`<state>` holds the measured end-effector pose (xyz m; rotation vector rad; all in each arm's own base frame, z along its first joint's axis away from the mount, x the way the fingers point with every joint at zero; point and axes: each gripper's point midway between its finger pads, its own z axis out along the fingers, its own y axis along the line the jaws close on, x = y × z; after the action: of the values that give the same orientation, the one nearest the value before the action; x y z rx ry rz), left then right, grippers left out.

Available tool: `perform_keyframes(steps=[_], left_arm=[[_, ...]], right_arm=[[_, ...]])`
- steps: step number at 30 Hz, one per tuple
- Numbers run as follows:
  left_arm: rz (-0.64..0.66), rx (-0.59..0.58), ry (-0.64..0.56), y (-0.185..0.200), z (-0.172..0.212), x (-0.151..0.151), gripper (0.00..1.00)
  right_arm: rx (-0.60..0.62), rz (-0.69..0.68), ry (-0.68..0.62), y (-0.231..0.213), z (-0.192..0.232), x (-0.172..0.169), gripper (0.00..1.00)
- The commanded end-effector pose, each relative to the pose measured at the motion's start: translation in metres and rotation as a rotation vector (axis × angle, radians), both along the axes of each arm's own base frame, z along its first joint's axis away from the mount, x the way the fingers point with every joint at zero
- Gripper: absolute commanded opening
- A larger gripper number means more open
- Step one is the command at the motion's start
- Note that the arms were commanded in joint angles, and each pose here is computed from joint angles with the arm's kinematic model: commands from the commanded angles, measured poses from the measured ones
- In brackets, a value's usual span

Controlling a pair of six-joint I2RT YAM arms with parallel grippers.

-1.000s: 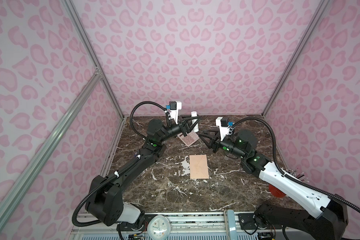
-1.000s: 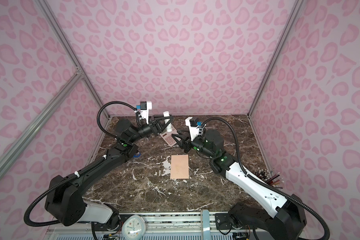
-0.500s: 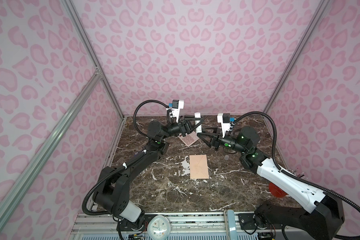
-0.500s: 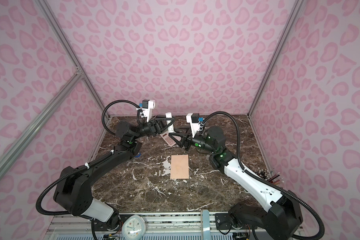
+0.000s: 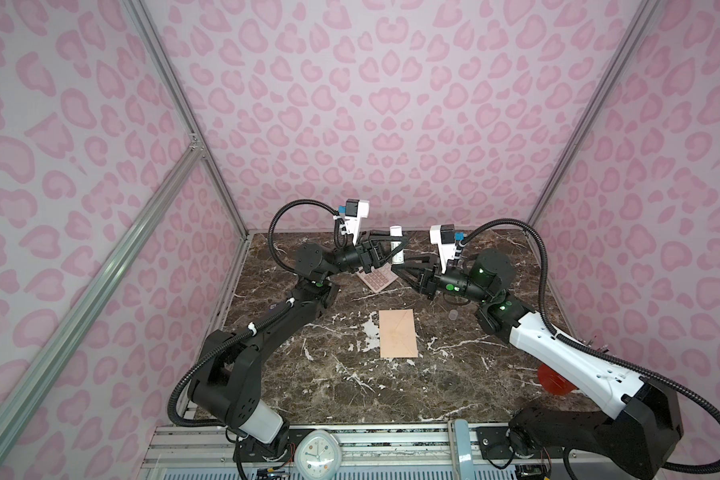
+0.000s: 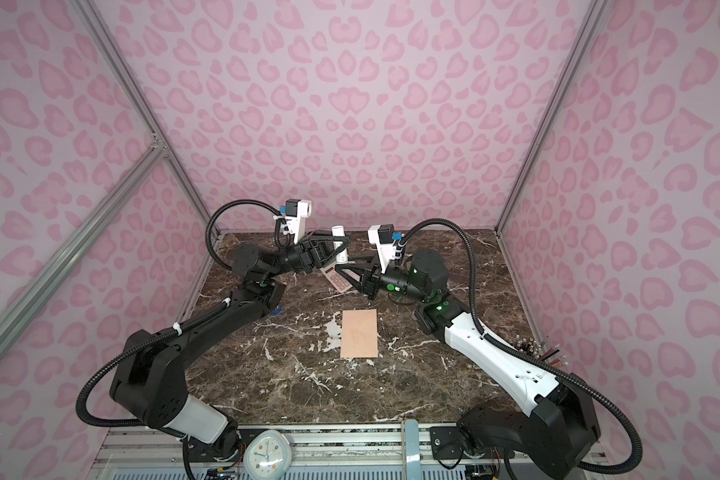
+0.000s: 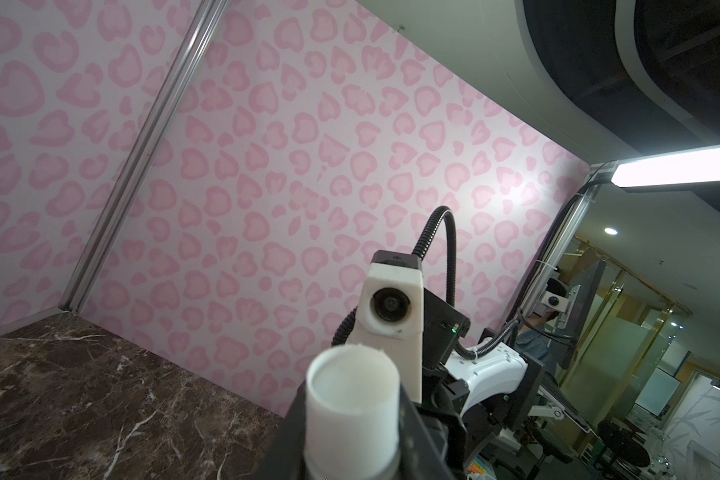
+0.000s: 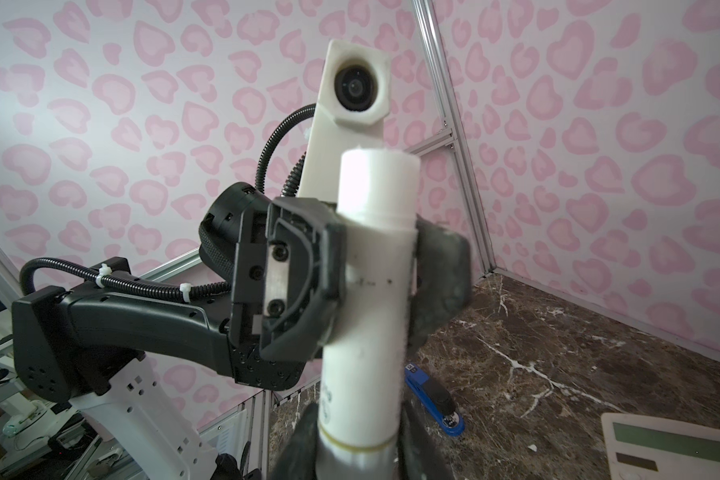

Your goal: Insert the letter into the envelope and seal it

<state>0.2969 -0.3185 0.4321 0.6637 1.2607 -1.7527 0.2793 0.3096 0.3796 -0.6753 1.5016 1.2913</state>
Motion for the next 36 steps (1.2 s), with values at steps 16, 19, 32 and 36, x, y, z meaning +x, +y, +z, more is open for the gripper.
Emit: perform_keyframes(steps=[16, 19, 32, 36], left_arm=[[0.253, 0.12, -0.094, 0.002, -0.013, 0.022, 0.04], [0.322, 0.148, -0.094, 0.003, -0.019, 0.029, 0.04], [0.53, 0.157, -0.052, 0.008, -0.032, 0.053, 0.04], [0.546, 0.145, -0.038, 0.011, -0.033, 0.055, 0.04]], right_arm=[[-0.064, -0.265, -0.09, -0.001, 0.014, 0.022, 0.17], [-0.098, -0.353, -0.108, 0.002, 0.014, 0.023, 0.16], [-0.314, -0.66, -0.233, 0.038, 0.01, 0.009, 0.14], [-0.341, -0.646, -0.263, 0.049, 0.01, 0.001, 0.15]])
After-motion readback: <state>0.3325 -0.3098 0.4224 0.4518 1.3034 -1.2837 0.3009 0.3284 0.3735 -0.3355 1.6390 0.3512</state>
